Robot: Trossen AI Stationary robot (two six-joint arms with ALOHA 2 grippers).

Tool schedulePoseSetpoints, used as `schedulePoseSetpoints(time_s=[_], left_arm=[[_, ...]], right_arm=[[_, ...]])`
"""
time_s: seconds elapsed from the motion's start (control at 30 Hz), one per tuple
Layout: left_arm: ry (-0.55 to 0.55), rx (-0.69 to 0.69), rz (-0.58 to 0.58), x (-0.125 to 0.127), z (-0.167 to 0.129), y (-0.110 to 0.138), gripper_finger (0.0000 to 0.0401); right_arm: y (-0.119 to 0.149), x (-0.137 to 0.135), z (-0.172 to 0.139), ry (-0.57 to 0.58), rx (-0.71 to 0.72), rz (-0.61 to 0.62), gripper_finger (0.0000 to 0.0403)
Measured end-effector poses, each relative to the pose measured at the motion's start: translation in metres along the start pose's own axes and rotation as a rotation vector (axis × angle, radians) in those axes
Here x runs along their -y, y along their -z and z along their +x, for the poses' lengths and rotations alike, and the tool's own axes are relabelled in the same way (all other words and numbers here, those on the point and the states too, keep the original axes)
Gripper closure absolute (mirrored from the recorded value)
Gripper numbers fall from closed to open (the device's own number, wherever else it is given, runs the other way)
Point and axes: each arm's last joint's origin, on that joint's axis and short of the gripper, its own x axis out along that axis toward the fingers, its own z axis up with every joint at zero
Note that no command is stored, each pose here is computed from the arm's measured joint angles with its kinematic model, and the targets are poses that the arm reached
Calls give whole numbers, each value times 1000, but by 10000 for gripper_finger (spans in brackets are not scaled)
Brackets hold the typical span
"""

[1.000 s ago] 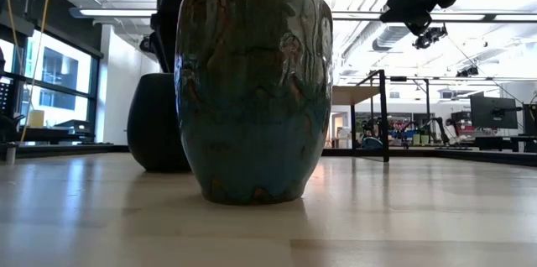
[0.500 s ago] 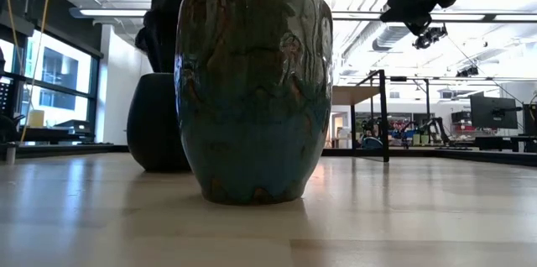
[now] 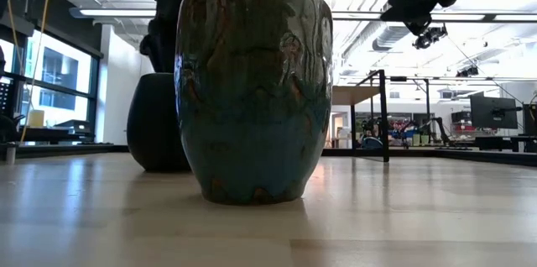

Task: Stack small to large cups/mugs on shelf
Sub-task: Put the black mug on the shelf

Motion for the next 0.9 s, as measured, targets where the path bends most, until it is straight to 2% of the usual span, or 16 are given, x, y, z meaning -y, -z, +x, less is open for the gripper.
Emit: schedulePoseSetpoints(time_s=[0.23,0.47,0.9], left_arm=[[-8,-8,13,-1,0,1,306],[-34,8,36,-2,0,1,392],[-19,1,61,-1,0,1,398]], right_arm=[[0,0,0,-3,0,-6,258],[0,0,0,-2,-1,-7,258],[0,0,0,-2,-1,0,258]])
